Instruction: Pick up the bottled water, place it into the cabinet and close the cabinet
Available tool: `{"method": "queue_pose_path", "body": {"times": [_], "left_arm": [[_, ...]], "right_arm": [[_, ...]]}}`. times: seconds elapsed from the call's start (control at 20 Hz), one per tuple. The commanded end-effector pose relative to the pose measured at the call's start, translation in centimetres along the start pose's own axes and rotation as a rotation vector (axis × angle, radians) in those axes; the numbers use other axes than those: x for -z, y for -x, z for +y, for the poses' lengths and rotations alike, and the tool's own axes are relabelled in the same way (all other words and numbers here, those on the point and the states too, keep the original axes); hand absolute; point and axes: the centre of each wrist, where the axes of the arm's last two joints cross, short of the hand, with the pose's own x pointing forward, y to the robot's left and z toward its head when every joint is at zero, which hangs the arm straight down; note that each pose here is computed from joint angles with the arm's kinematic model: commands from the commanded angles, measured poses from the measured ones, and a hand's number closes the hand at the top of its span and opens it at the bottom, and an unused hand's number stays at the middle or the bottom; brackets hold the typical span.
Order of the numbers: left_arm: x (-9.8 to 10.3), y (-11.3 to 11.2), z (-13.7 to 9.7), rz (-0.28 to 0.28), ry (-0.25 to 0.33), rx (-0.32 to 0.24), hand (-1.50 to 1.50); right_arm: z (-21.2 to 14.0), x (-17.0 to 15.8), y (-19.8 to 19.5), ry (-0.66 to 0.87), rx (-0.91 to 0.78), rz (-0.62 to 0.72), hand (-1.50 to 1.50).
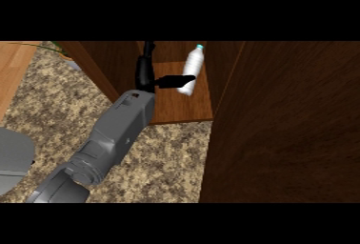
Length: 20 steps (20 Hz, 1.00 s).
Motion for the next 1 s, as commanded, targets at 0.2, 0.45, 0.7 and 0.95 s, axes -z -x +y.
{"method": "queue_pose_path", "body": {"times": [0.2, 0.45, 0.7, 0.95], "left_arm": [[0.6, -1.8, -1.0, -0.089, 0.143, -0.221, -1.5], [-0.1, -1.4, -1.0, -0.089, 0.258, -0.344, -1.5], [-0.5, -2.7, -1.9, -0.077, 0.266, -0.413, -1.5], [-2.9, -2.3, -1.9, -0.06, 0.287, -0.475, -1.5]], "right_arm": [[-0.2, 0.2, 0.0, 0.012, 0.01, -0.019, -1.5], [-0.5, 0.2, -1.5, 0.0, -0.015, -0.016, -1.5], [-1.5, -0.2, -1.4, -0.003, -0.008, -0.014, -1.5], [0.1, -0.6, -2.3, 0.026, -0.023, -0.002, -1.5]]}}
